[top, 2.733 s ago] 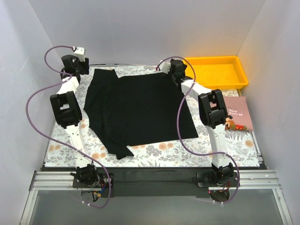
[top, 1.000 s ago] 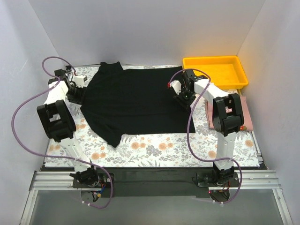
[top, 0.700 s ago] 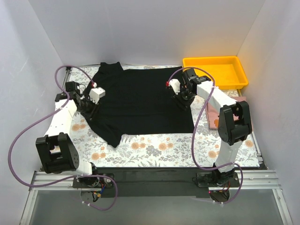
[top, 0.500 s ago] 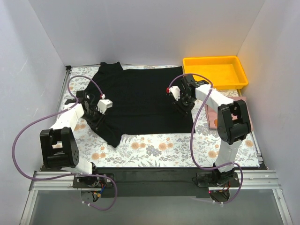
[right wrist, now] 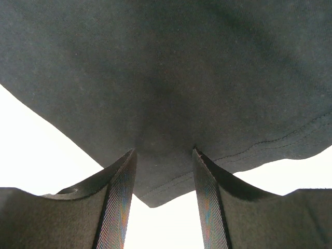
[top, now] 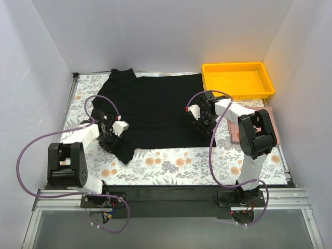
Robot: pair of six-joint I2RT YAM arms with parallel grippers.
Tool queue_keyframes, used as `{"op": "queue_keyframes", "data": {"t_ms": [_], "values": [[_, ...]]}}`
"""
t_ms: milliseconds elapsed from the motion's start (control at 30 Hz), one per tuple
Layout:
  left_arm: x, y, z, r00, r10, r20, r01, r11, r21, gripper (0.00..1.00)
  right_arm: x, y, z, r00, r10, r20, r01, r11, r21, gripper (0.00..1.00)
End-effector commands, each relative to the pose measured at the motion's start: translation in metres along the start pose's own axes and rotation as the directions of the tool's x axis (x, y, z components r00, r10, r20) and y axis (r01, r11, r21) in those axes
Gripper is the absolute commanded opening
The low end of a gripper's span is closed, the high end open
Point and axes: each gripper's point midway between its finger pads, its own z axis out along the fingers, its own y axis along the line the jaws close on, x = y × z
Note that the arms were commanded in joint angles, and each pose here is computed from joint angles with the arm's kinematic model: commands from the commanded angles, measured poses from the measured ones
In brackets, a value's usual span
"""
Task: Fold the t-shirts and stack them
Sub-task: Flatten the tshirt out
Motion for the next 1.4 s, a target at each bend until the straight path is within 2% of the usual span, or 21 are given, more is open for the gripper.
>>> {"op": "queue_keyframes", "data": {"t_ms": [0, 100, 200, 233, 333, 500, 633, 700, 867, 1200, 1367], "values": [[0.054, 0.014, 0.001, 0.985, 0.055, -0.166, -0.075, 0.990, -0.118, 0.19, 0.011, -0.008, 0.009, 0.999, -0.013, -0.033, 0.014, 0.999, 0.033, 0.54], [0.063, 0.028, -0.015, 0.980, 0.072, -0.183, -0.102, 0.982, -0.160, 0.18, 0.015, -0.010, 0.009, 0.999, -0.023, -0.049, 0.025, 0.999, 0.043, 0.54], [0.073, 0.052, -0.034, 0.984, 0.001, -0.181, -0.036, 0.982, -0.188, 0.18, 0.018, -0.011, 0.006, 0.998, -0.028, -0.053, 0.031, 0.998, 0.055, 0.55], [0.064, 0.062, -0.043, 0.988, 0.024, -0.153, -0.054, 0.980, -0.191, 0.18, 0.018, -0.009, 0.005, 0.998, -0.026, -0.050, 0.028, 0.998, 0.048, 0.55], [0.061, 0.056, -0.055, 0.986, 0.083, -0.145, -0.103, 0.985, -0.137, 0.21, 0.010, -0.004, -0.004, 0.999, -0.032, -0.016, 0.033, 0.999, 0.041, 0.56], [0.043, 0.047, -0.078, 0.983, 0.171, -0.072, -0.178, 0.978, -0.112, 0.29, -0.006, 0.009, -0.034, 0.997, -0.052, 0.060, 0.051, 0.999, 0.016, 0.56], [0.014, 0.020, -0.093, 0.980, 0.182, 0.076, -0.182, 0.983, -0.014, 0.36, -0.003, 0.018, -0.048, 0.994, -0.078, 0.073, 0.077, 0.997, 0.016, 0.56], [0.016, 0.001, -0.086, 0.973, 0.216, 0.084, -0.220, 0.975, 0.042, 0.39, 0.005, 0.021, -0.049, 0.993, -0.105, 0.059, 0.104, 0.994, 0.014, 0.56], [0.026, -0.014, -0.070, 0.948, 0.300, 0.102, -0.304, 0.952, 0.027, 0.48, 0.032, 0.022, -0.045, 0.985, -0.172, -0.017, 0.172, 0.985, 0.018, 0.60], [0.029, -0.020, -0.032, 0.947, 0.318, 0.047, -0.320, 0.947, 0.021, 0.48, 0.037, 0.013, -0.011, 0.984, -0.164, -0.064, 0.163, 0.987, -0.009, 0.57], [0.052, -0.028, -0.026, 0.914, 0.405, 0.002, -0.405, 0.913, 0.047, 0.48, 0.051, 0.015, -0.003, 0.978, -0.183, -0.103, 0.182, 0.983, -0.022, 0.57]]}}
